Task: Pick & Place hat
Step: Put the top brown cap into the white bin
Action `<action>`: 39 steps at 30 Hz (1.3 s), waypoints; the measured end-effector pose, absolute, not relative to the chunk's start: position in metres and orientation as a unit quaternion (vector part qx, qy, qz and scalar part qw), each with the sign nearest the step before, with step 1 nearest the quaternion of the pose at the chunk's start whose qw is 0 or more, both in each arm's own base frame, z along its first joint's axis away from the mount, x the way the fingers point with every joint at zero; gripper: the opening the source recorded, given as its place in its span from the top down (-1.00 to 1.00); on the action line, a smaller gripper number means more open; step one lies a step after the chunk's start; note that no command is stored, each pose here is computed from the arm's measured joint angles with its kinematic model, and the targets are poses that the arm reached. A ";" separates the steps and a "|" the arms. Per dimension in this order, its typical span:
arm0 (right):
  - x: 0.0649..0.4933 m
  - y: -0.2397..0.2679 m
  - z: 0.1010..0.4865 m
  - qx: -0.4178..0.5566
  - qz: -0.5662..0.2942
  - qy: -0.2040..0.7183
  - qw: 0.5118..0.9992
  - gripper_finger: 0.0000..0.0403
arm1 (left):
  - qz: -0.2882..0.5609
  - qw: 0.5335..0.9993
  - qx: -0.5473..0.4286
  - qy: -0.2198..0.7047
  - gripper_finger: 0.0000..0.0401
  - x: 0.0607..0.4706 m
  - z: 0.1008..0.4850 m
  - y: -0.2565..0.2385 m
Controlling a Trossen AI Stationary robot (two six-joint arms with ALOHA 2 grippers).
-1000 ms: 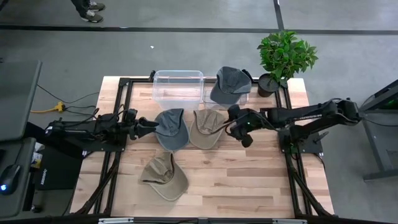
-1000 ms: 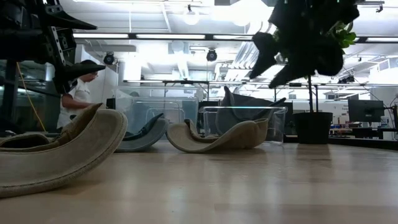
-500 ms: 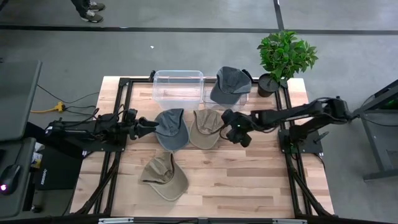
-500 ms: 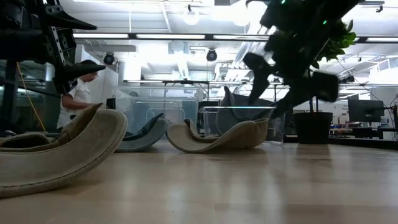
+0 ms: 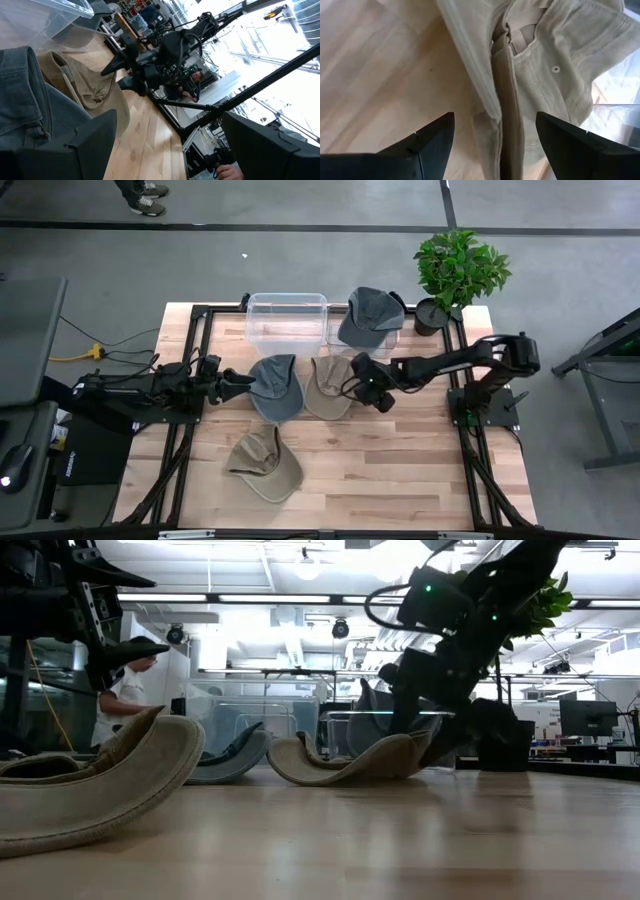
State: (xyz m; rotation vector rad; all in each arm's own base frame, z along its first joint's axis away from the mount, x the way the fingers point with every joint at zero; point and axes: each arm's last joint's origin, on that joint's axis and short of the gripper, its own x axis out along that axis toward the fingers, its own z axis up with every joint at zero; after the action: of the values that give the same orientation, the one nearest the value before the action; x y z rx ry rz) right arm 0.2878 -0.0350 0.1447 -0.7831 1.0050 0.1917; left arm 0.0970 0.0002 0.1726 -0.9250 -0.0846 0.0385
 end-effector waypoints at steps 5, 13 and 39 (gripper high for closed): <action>0.292 -0.035 0.140 -0.365 0.088 0.459 0.805 -0.37 | 0.019 0.894 -0.446 -0.041 -0.69 0.097 0.173 0.000; 0.297 -0.035 0.138 -0.359 0.086 0.447 0.815 -0.36 | 0.019 0.894 -0.446 -0.041 -0.69 0.097 0.173 0.000; 0.295 -0.033 0.149 -0.317 -0.003 0.451 0.834 0.92 | 0.019 0.894 -0.446 -0.041 -0.69 0.097 0.173 0.000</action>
State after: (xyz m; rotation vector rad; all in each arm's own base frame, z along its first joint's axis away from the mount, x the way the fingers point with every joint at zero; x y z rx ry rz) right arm 0.2950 -0.0327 0.1485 -0.6717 0.9552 -0.0054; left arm 0.0970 0.0003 0.1726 -0.9251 -0.0852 0.0398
